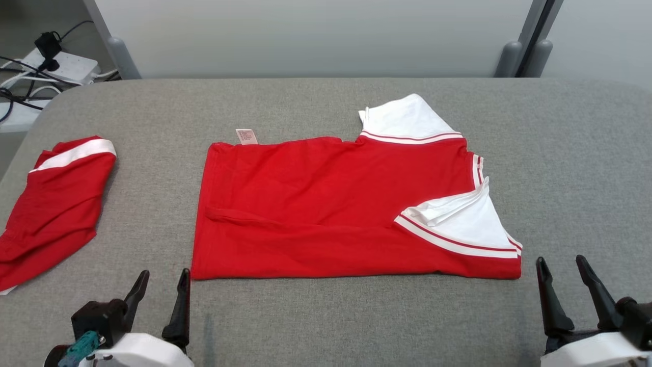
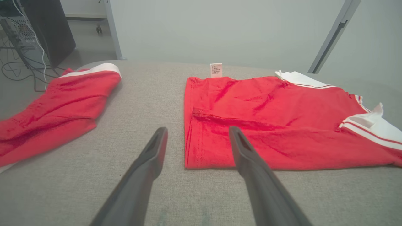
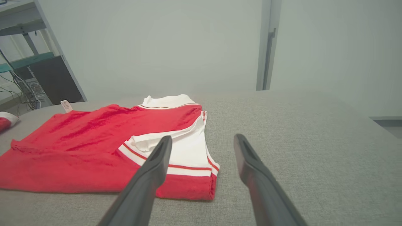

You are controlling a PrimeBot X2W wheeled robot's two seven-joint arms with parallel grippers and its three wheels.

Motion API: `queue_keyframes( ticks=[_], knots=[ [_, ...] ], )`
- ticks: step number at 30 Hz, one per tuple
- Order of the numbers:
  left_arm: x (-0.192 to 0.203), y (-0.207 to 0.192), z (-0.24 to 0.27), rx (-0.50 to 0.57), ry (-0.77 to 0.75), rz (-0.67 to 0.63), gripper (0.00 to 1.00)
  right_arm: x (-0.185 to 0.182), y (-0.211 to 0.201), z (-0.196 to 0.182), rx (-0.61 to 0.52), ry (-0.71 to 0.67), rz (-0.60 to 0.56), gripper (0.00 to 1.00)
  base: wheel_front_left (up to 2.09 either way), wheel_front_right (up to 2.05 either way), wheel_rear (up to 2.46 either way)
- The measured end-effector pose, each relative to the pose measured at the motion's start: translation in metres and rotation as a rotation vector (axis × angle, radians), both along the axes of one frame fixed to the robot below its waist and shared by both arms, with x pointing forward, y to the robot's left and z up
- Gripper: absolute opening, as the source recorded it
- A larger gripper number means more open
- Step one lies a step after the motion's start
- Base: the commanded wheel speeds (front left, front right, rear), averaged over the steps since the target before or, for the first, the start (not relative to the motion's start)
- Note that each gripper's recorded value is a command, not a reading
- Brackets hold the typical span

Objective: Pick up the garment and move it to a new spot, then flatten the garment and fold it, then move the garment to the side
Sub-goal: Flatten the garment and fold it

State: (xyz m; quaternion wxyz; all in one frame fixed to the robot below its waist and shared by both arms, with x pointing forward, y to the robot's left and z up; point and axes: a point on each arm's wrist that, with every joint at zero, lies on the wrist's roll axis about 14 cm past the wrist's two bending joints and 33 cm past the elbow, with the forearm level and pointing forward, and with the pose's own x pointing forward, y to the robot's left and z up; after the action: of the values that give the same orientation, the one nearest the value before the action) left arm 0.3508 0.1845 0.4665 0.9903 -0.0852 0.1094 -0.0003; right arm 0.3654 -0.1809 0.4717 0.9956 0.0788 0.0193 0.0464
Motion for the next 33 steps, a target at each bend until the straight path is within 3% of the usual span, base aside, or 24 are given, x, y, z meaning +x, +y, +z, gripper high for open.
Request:
queue_keyframes(
  ticks=[7,15,25,26,27,28,29,30,31,32,33],
  knots=[
    [0.027,-0.015,-0.045,-0.086,0.149,-0.047,1.00,0.026,-0.014,-0.034,-0.002,0.116,-0.016,1.00,0.00,0.00,0.00],
    [0.051,-0.020,-0.089,-0.124,0.287,-0.068,1.00,0.052,-0.003,-0.070,-0.003,0.242,0.049,1.00,0.00,0.00,0.00],
    [0.051,-0.022,-0.112,-0.187,0.381,-0.071,1.00,0.048,0.015,-0.101,0.027,0.368,0.117,1.00,0.00,0.00,0.00],
    [0.051,-0.023,-0.113,-0.195,0.389,-0.072,0.87,0.049,0.015,-0.100,0.028,0.366,0.119,1.00,0.00,0.00,0.00],
    [0.051,-0.022,-0.114,-0.193,0.395,-0.074,0.64,0.050,0.016,-0.100,0.028,0.371,0.123,1.00,0.00,0.00,0.00],
    [0.051,-0.023,-0.114,-0.198,0.396,-0.076,0.64,0.051,0.017,-0.101,0.027,0.379,0.130,1.00,0.00,0.00,0.00],
    [0.052,-0.024,-0.114,-0.207,0.402,-0.082,0.39,0.052,0.018,-0.101,0.026,0.382,0.138,1.00,0.00,0.00,0.00],
    [0.052,-0.023,-0.114,-0.210,0.405,-0.084,0.00,0.053,0.019,-0.100,0.027,0.382,0.140,0.49,0.00,0.00,0.00],
    [0.052,-0.024,-0.114,-0.218,0.408,-0.089,0.00,0.053,0.019,-0.101,0.037,0.388,0.138,0.33,0.00,0.00,0.00],
    [0.051,-0.027,-0.115,-0.225,0.416,-0.098,0.00,0.054,0.019,-0.100,0.045,0.387,0.138,0.05,0.00,0.00,0.00],
    [0.051,-0.030,-0.114,-0.231,0.419,-0.109,0.00,0.055,0.020,-0.099,0.047,0.385,0.139,0.00,0.00,0.00,0.00]
  ],
)
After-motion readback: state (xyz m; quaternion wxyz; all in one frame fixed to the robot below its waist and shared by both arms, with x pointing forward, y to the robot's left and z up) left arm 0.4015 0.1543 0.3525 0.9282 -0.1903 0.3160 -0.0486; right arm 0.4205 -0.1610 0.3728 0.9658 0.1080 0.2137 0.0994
